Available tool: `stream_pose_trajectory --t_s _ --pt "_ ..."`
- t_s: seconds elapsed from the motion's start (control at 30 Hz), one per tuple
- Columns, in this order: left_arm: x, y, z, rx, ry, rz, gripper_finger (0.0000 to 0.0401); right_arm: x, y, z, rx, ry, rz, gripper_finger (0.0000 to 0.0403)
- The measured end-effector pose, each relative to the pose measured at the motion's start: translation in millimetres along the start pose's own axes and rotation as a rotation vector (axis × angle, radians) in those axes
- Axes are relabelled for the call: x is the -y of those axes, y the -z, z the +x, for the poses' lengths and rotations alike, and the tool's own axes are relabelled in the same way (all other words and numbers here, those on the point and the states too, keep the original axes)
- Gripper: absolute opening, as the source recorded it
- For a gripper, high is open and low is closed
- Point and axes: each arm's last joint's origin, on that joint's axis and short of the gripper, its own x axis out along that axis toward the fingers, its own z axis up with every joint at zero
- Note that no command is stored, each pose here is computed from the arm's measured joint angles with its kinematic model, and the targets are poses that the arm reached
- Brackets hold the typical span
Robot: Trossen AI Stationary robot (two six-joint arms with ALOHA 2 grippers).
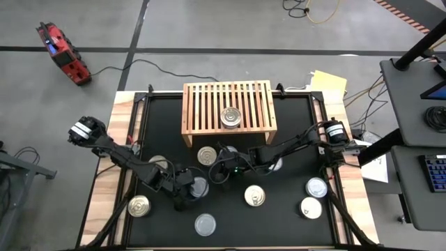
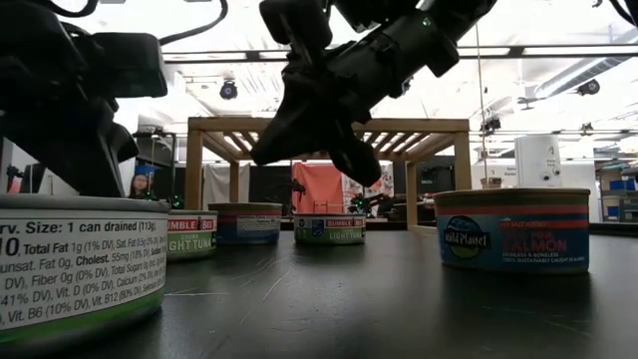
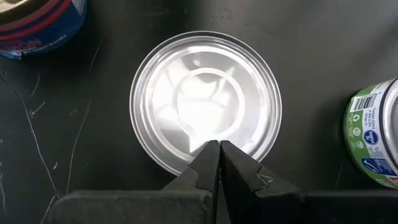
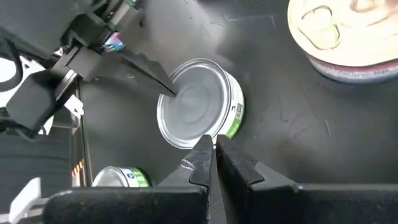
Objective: Stack canned seafood by type on shelf
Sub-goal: Put the green white tuna can on the shelf
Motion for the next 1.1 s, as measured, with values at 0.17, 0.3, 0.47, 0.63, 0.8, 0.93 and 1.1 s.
stream_pose_trajectory --t_s 0.17,0.3,0.47,0.63,0.8,0.93,1.1 --pt "2.9 2.9 -0.8 0.022 -0.012 -0.007 0.0 -1.8 1.9 0.2 0.012 0.007 0.018 0.0013" --pt "4.5 5.4 -1.4 0.028 -0.013 -0.005 0.0 -4.0 4.5 0.5 0.032 0.024 0.013 0.0013" --pt "5.1 6.4 -1.6 0.034 -0.016 -0.016 0.0 -5.7 6.5 0.7 0.062 0.048 0.005 0.0013" --pt "5.0 7.7 -1.5 0.038 -0.021 -0.021 0.0 -7.3 8.6 0.7 0.092 0.075 -0.016 0.0031" --pt "5.5 9.5 -1.8 0.044 -0.027 -0.028 0.0 -7.9 9.3 0.7 0.107 0.086 -0.004 0.0087" --pt "6.3 11.4 -2.5 0.057 -0.038 -0.029 0.0 -6.9 10.8 5.4 0.126 0.085 -0.015 0.0132" --pt "8.2 14.3 -3.5 0.075 -0.047 -0.034 0.0 -2.5 17.1 25.7 0.117 0.025 -0.012 0.0171"
